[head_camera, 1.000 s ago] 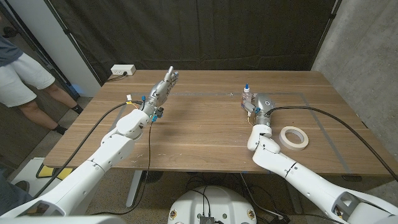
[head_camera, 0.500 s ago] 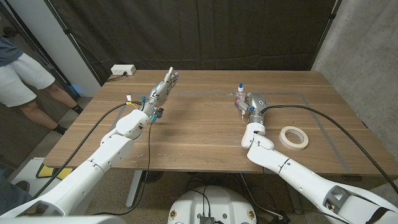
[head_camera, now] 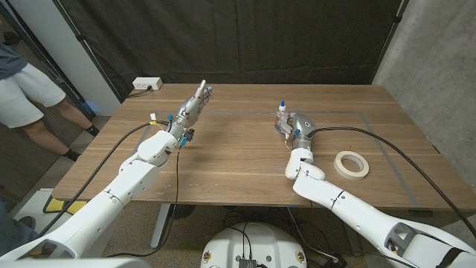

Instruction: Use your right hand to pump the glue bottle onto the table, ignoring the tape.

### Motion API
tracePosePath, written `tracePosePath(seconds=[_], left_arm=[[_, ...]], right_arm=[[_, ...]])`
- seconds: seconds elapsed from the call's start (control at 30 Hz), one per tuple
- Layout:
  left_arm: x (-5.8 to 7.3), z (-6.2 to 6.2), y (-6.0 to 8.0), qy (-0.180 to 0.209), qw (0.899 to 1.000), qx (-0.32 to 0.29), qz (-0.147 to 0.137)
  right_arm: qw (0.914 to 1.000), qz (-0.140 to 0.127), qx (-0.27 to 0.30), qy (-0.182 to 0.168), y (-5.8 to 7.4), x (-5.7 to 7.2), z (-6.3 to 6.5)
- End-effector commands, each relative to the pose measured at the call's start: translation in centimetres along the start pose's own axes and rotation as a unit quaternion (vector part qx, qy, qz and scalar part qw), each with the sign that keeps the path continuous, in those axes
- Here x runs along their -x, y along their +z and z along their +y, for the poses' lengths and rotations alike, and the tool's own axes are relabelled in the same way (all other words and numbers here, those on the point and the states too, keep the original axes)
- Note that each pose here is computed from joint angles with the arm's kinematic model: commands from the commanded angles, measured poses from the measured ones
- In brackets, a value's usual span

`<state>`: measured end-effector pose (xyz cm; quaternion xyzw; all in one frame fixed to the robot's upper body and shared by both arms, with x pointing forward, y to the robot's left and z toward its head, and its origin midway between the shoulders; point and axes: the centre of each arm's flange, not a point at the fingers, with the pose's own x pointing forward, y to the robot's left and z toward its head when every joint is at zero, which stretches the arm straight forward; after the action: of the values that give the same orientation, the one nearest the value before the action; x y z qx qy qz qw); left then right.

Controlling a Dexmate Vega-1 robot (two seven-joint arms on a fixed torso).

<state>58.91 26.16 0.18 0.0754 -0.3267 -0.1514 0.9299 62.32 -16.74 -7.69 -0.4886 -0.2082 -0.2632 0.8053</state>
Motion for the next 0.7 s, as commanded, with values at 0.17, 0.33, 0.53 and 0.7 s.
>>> tracePosePath(seconds=[0.17,0.33,0.53,0.7], left_arm=[[0.1,-0.5,0.0,0.000,1.000,-0.001,0.005],[-0.2,-0.8,0.0,-0.004,1.000,-0.002,0.006],[-0.4,-0.9,-0.1,-0.008,1.000,-0.003,0.008],[-0.5,-0.8,-0.1,-0.012,1.000,-0.004,0.014]], right_arm=[[0.9996,-0.013,0.014,0.022,-0.7,1.4,0.6],[0.9994,-0.009,0.017,0.030,-1.2,1.8,0.8],[0.9979,-0.028,0.035,0.046,-1.0,1.8,-0.3],[0.9973,-0.045,0.031,0.049,-0.5,2.1,-2.2]])
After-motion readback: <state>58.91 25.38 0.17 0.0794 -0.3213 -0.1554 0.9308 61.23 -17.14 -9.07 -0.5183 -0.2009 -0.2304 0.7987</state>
